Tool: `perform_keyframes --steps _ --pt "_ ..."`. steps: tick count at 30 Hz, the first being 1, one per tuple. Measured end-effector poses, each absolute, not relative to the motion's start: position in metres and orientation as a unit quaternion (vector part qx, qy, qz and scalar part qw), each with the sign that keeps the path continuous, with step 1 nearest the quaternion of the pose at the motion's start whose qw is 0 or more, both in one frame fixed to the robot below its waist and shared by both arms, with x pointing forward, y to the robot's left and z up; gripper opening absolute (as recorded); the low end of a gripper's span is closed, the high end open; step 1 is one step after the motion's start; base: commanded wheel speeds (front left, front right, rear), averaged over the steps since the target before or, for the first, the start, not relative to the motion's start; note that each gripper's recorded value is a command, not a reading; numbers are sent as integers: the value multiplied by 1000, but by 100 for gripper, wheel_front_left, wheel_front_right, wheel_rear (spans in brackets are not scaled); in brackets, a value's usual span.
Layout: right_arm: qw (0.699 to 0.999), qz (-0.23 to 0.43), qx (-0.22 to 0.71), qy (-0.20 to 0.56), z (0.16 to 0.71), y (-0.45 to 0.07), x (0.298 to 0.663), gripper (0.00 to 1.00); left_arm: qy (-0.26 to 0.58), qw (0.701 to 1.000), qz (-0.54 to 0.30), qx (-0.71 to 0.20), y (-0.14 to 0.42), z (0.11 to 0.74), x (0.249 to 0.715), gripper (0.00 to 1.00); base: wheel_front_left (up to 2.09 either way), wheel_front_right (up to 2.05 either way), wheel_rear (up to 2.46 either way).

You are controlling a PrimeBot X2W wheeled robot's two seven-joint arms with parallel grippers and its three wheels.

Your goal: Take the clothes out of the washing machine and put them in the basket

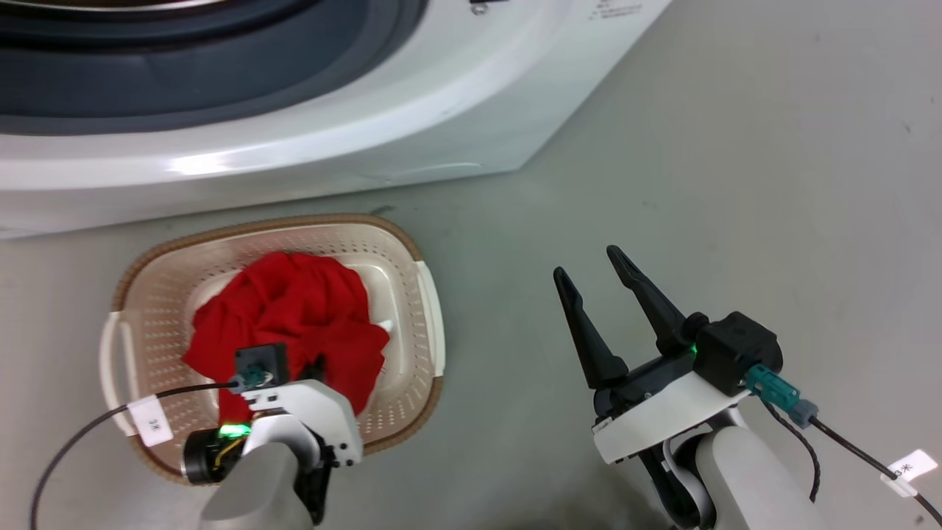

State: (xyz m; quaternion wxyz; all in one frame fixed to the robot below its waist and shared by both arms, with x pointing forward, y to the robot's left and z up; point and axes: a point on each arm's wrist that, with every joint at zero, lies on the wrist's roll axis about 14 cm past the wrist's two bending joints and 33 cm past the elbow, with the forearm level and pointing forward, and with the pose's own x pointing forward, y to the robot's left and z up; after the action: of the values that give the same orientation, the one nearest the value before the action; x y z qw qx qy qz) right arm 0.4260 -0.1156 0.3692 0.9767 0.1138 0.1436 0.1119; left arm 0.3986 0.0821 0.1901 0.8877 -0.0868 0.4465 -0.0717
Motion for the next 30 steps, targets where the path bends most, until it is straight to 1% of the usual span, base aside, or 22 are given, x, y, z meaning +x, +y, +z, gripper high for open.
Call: perform_keyframes --steps 7,8,9,10,19,24,30 --pt "976 87 113 166 350 -132 427 100 479 871 -77 -77 77 157 397 0 0 0 0" --pt "975 85 113 170 347 -133 426 100 481 870 -76 -79 76 155 397 11 0 0 0" --pt "975 86 113 172 345 -132 425 100 481 870 -75 -81 76 154 397 49 0 0 0" --pt "975 87 112 173 345 -132 425 100 478 872 -74 -82 76 156 399 100 0 0 0" --pt "983 89 99 125 384 -135 429 100 410 905 -56 -101 87 208 413 100 0 0 0" --pt "989 85 83 90 413 -140 421 100 337 933 -57 -109 92 260 425 100 0 0 0" --pt "993 82 68 48 447 -144 410 100 221 968 -44 -111 113 337 443 100 0 0 0"
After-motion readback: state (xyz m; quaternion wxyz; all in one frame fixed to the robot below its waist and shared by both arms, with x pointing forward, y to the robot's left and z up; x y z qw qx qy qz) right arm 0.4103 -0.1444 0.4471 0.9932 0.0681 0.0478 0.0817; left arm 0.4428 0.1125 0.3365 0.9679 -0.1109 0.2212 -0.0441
